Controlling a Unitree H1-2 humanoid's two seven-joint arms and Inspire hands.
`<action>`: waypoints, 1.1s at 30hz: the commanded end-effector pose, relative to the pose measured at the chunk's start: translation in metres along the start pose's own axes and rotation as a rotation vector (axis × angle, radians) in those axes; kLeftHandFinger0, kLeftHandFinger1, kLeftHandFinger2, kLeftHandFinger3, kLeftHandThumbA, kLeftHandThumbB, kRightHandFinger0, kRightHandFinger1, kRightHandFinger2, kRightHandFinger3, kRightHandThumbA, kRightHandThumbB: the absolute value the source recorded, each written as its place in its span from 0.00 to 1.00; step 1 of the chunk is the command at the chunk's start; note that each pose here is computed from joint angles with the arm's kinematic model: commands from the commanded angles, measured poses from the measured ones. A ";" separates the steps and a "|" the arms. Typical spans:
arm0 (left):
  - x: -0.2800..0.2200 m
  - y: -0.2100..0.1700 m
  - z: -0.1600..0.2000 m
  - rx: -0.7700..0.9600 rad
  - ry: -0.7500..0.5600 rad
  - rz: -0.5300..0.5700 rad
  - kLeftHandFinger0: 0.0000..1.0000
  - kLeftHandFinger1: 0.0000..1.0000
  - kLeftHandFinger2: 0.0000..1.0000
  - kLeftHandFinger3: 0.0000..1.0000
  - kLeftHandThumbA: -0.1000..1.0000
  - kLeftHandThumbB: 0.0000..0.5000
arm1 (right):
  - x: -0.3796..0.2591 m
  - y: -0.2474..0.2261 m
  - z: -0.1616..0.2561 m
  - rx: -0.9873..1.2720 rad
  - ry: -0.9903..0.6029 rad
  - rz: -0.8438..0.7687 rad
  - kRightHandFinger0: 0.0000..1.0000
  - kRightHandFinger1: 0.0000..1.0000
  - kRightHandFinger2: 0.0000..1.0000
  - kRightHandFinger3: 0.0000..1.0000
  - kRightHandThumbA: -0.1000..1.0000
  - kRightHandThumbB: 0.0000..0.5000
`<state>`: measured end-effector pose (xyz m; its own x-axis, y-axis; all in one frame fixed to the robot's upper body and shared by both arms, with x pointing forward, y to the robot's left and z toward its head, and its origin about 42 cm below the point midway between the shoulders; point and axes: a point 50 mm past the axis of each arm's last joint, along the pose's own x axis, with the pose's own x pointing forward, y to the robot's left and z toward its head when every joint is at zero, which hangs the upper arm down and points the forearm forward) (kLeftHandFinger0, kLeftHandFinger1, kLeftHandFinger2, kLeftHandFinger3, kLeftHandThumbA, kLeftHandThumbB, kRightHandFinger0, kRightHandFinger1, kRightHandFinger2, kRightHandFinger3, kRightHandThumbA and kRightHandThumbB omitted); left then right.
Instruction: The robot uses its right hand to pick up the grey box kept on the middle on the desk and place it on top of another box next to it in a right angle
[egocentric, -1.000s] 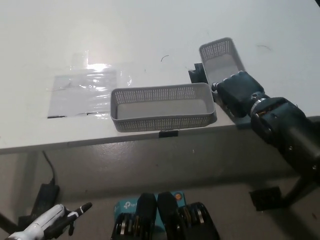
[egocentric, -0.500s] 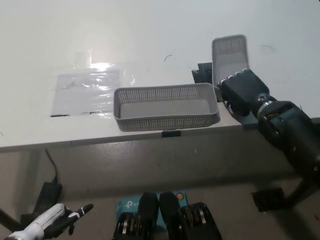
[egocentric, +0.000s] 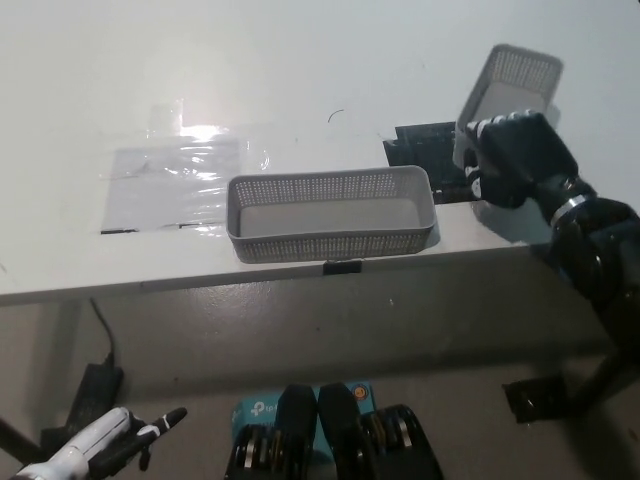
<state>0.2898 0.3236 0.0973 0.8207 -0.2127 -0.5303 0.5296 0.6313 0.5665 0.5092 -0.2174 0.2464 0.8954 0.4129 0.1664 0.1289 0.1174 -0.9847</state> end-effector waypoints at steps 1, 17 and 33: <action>-0.005 0.009 0.001 0.020 -0.021 0.017 0.04 0.00 0.02 0.14 0.97 0.51 | 0.024 -0.076 0.002 -0.038 -0.092 -0.213 0.00 0.09 0.42 0.38 0.00 0.41; -0.003 0.011 0.001 0.033 -0.004 0.004 0.00 0.00 0.02 0.19 0.98 0.49 | 0.010 -0.091 0.100 0.195 -0.349 -0.107 0.00 0.00 0.32 0.18 0.00 0.58; 0.000 0.015 0.005 0.019 -0.014 -0.001 0.00 0.00 0.02 0.15 0.95 0.50 | -0.009 -0.035 0.113 0.242 -0.440 0.006 0.00 0.01 0.34 0.19 0.00 0.53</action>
<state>0.2922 0.3238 0.0981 0.8143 -0.2180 -0.5379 0.5393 0.6268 0.5624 0.4491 -0.1189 0.2780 0.6644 0.7179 0.2079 -0.0231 0.2978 -0.9543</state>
